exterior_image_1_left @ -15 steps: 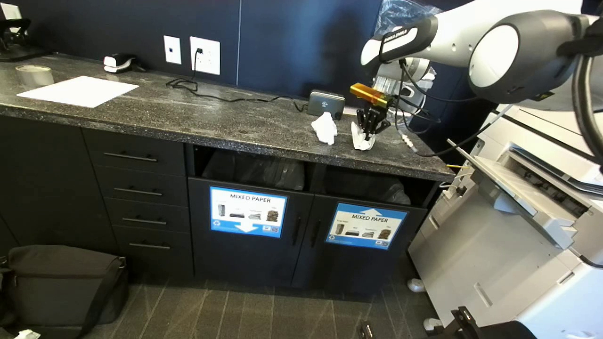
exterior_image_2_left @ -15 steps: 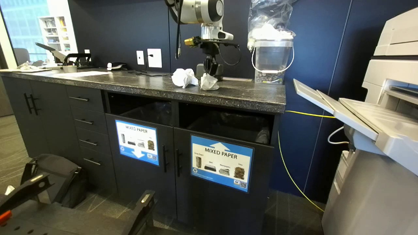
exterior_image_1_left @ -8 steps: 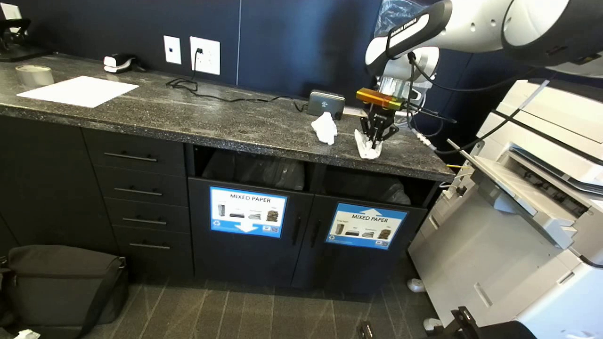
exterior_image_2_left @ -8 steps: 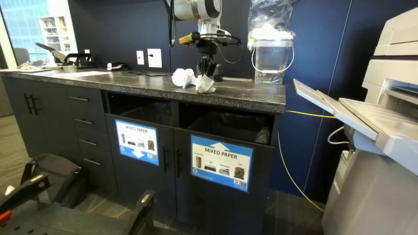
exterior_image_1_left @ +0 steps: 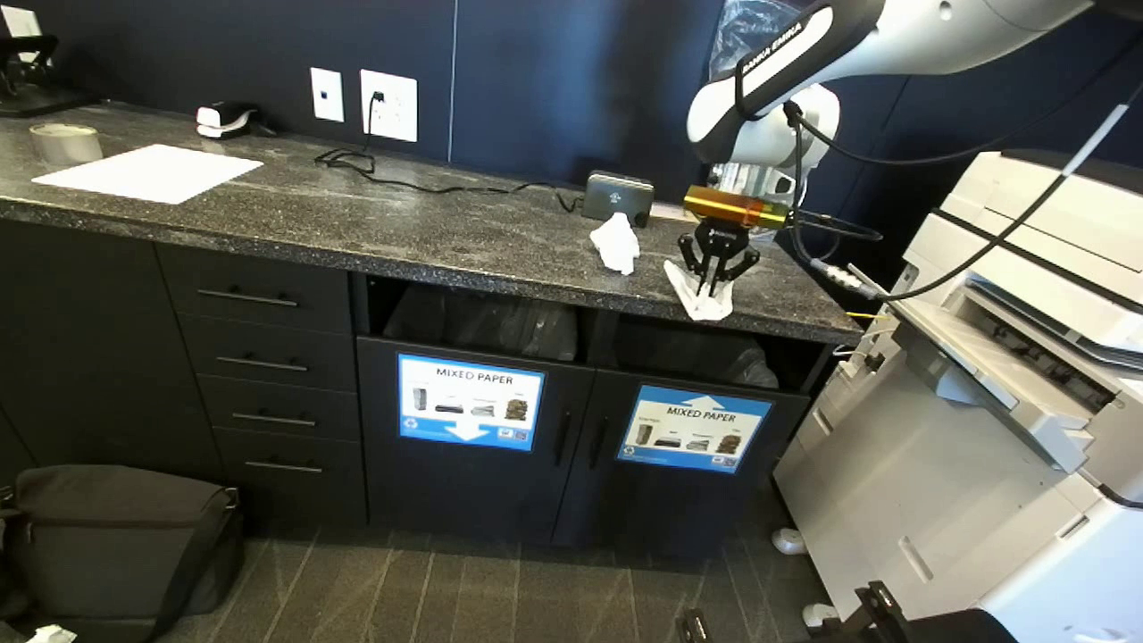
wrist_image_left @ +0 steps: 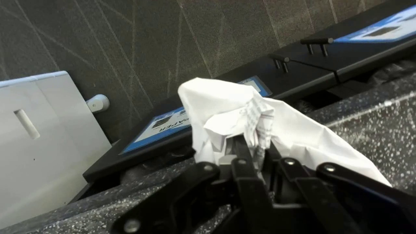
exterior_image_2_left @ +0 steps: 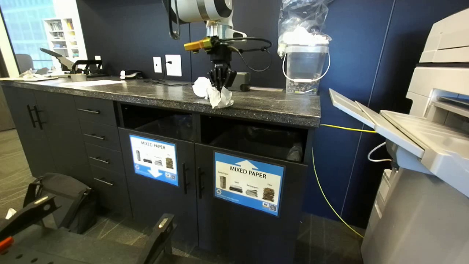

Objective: Pick up two paper trash from the base top and put them in the mixed paper bin on the left

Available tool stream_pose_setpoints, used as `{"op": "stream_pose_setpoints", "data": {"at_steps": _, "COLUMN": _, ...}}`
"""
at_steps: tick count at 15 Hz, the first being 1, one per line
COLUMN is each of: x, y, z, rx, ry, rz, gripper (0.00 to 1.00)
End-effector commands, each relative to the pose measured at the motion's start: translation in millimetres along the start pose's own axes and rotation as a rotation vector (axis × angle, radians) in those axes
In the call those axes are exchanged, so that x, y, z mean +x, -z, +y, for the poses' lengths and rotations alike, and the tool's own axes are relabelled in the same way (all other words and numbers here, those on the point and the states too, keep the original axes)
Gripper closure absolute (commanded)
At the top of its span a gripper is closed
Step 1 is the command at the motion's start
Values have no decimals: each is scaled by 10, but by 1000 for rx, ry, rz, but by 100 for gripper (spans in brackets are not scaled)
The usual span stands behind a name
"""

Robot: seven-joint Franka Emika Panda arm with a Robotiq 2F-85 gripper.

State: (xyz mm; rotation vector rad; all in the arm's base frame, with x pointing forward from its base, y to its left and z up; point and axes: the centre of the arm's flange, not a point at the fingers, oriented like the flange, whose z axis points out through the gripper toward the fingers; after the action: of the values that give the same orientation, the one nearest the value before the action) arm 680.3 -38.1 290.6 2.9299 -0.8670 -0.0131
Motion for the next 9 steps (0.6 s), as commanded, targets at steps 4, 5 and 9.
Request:
{"op": "stream_pose_setpoints", "data": {"at_steps": 4, "x": -1169, "y": -297, "z": 268, "rx": 23, "ry": 258, "rz": 50, "gripper": 86}}
{"op": "stream_pose_setpoints", "data": {"at_steps": 5, "x": -1312, "y": -371, "z": 271, "rx": 21, "ry": 282, "rz": 54, "gripper": 86}}
{"op": "stream_pose_setpoints", "data": {"at_steps": 9, "x": -1925, "y": -733, "z": 336, "rx": 12, "ry": 352, "rz": 99, "gripper": 86}}
